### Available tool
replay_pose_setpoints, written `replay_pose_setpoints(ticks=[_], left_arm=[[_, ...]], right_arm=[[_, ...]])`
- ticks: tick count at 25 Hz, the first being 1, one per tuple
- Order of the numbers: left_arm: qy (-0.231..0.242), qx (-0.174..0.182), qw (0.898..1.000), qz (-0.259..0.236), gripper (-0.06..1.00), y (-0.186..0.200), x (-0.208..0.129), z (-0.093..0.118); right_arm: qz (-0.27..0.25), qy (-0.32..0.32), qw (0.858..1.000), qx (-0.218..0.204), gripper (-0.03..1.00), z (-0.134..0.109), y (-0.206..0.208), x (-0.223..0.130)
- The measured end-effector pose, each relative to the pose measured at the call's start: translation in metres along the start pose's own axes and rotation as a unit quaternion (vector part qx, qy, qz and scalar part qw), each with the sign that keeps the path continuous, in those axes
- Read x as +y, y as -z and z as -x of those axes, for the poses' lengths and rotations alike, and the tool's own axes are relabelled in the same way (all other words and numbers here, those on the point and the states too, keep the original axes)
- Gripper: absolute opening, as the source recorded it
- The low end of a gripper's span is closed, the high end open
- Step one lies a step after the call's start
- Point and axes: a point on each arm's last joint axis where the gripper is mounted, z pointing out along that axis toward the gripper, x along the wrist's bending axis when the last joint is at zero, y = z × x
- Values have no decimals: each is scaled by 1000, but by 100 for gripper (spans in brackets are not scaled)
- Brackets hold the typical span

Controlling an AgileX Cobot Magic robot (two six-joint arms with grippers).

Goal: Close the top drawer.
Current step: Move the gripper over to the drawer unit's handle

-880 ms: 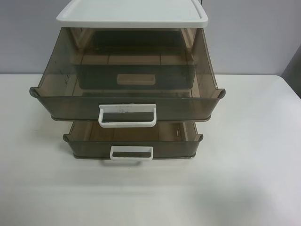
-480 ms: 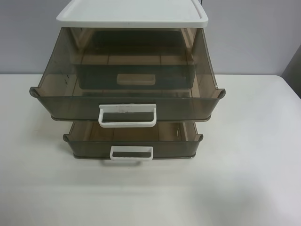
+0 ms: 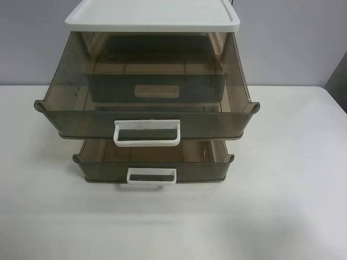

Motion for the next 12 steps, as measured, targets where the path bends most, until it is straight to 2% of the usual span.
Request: replay_pose_setpoints(ticks=[12], left_arm=[[0, 0, 1000, 0, 99, 0, 0, 0]], right_arm=[[0, 0, 1000, 0, 99, 0, 0, 0]])
